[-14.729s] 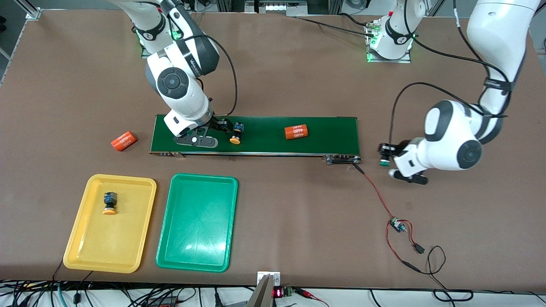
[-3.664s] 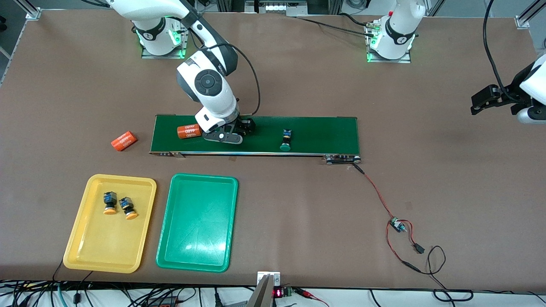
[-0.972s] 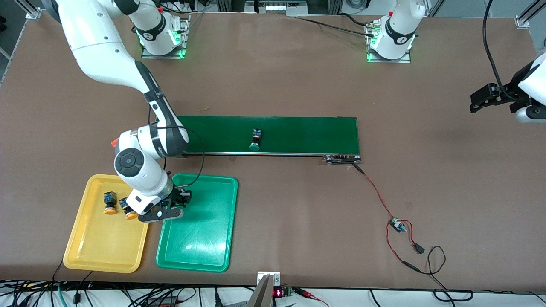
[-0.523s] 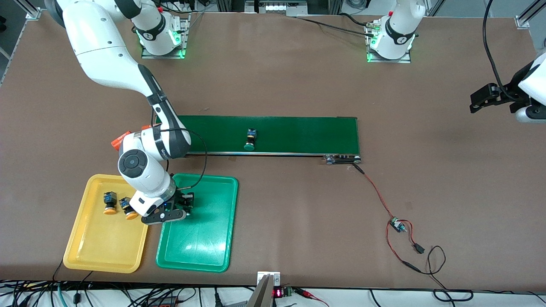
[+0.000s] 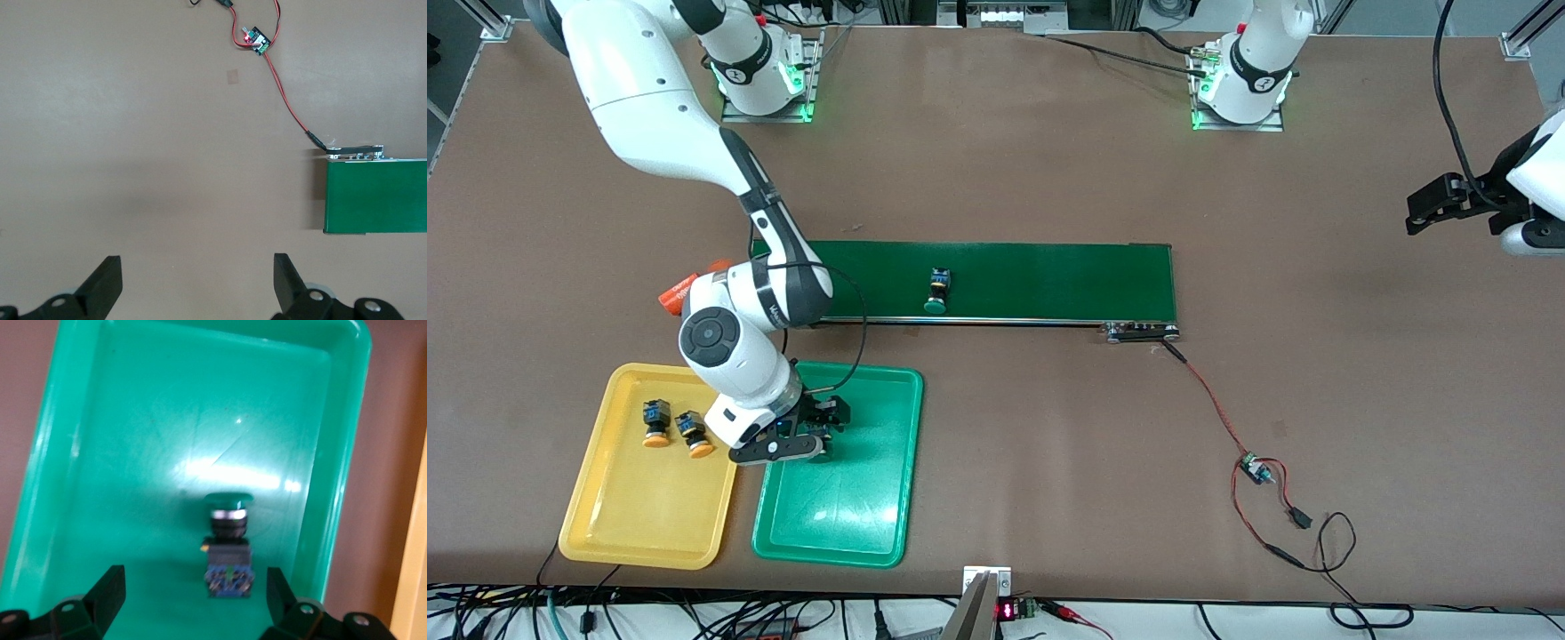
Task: Sort buttons by color to trays
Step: 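Open the right gripper and move it back over the belt, then grasp the second green button on the belt with the right gripper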
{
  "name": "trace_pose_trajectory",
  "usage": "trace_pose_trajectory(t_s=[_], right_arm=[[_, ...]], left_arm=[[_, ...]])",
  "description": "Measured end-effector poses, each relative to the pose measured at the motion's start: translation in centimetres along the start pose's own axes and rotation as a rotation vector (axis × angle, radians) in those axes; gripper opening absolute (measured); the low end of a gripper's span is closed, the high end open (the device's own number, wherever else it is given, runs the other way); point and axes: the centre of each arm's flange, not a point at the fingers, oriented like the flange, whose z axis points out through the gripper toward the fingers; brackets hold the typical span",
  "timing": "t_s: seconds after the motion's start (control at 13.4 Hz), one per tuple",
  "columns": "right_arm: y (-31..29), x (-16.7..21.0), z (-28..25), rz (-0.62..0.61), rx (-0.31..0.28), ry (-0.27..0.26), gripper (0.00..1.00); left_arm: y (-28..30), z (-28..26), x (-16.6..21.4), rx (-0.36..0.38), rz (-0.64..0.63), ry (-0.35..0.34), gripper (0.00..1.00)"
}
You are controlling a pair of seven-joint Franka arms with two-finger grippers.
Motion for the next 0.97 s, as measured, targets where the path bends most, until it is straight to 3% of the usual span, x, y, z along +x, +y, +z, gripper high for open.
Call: trace_pose_trajectory(t_s=[0.3,0.97], right_arm=[[-1.6,-2.0,-6.1,0.077,-0.025,-0.098,1.00],[-5.7,-12.6,-12.5,0.107,-0.028,-0.179,1.00]], left_arm=[[0.0,0.0,0.0,0.000,0.000,0.000,1.00],[0.0,0.0,0.0,0.000,0.000,-0.001,1.00]])
